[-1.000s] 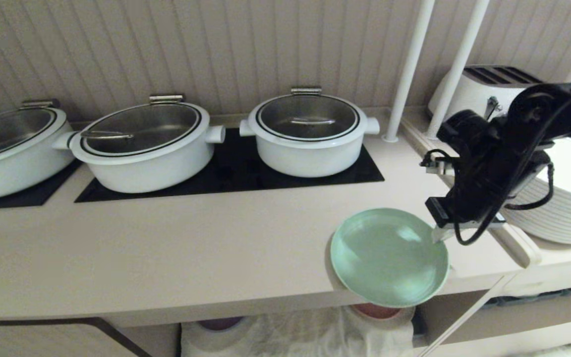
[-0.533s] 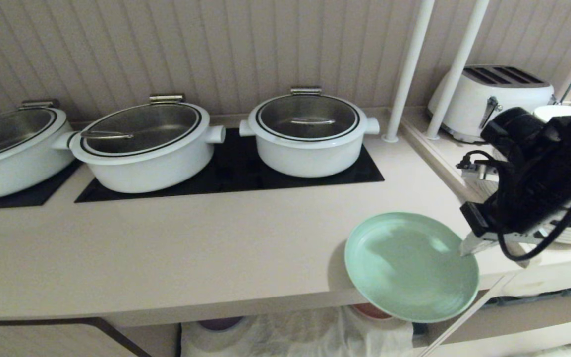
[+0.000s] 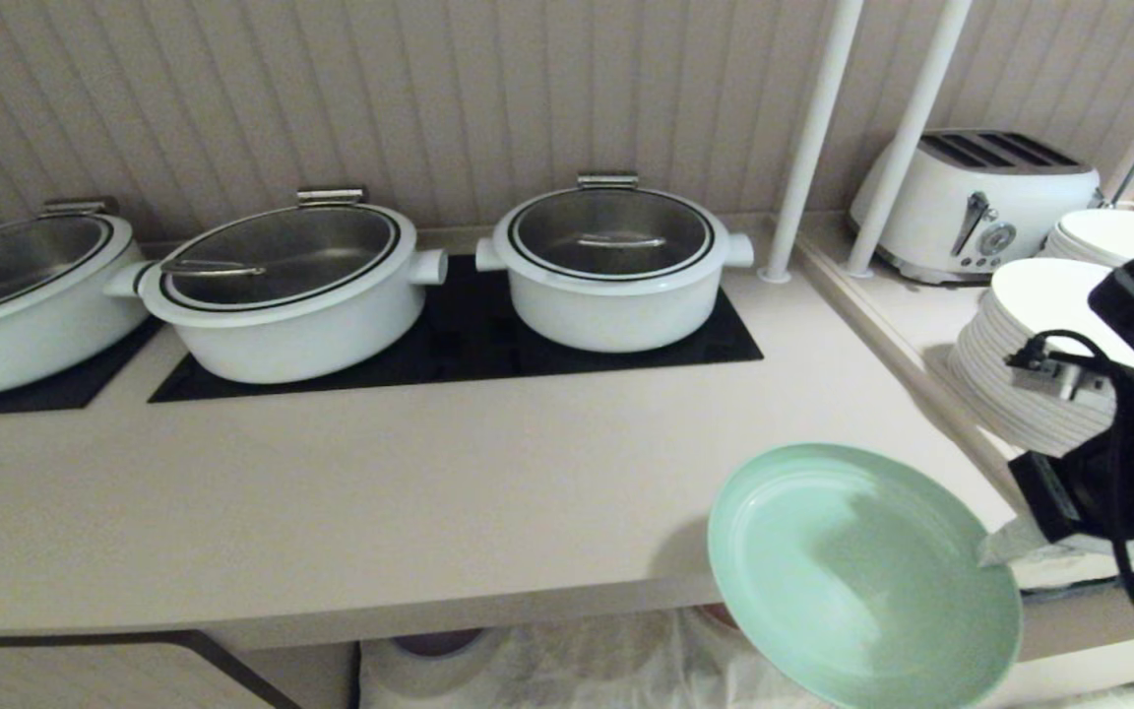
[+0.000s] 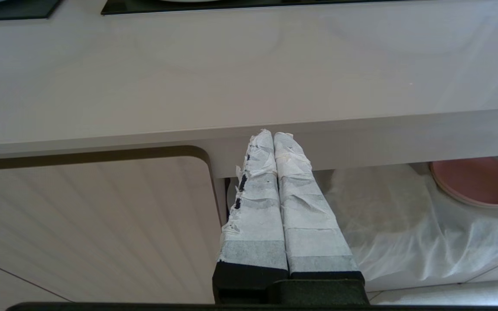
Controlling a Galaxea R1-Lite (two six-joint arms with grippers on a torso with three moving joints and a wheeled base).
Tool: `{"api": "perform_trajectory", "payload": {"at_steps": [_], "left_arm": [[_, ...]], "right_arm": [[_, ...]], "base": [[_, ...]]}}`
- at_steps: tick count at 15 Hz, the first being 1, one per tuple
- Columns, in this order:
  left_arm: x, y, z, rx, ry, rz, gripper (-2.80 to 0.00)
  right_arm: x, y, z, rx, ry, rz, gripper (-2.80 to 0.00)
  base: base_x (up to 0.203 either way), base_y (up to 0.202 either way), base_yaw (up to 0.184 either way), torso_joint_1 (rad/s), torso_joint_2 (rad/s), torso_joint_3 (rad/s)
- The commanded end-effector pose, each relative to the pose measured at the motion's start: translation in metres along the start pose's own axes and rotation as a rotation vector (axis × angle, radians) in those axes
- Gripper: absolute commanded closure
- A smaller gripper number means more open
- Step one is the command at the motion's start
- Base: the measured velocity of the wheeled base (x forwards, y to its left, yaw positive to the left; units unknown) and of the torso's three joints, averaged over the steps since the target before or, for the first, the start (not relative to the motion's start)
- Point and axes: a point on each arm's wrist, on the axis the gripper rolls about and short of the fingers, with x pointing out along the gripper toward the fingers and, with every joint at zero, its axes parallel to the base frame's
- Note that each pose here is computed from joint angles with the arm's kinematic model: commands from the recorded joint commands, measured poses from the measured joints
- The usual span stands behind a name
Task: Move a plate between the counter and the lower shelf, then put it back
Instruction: Put the plate in the cupboard
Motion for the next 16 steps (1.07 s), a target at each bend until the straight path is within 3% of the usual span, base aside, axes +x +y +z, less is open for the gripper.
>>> {"api": "perform_trajectory", "payload": {"at_steps": [1,8,16], "left_arm": [[0.0,0.0,0.0,0.0,0.0,0.0,0.0],[0.0,0.0,0.0,0.0,0.0,0.0,0.0],[0.0,0.0,0.0,0.0,0.0,0.0,0.0]], "right_arm": [[-0.016,-0.002,-0.024,0.01,-0.037,0.014,0.0],[-0.028,-0.013,-0.076,0.048,-0.056,0.022,0.0],[-0.026,-0.028,-0.133,0.065,-0.013,0.0,0.0]], "base": [[0.0,0.0,0.0,0.0,0.0,0.0],[0.0,0.0,0.0,0.0,0.0,0.0],[0.0,0.0,0.0,0.0,0.0,0.0]]}}
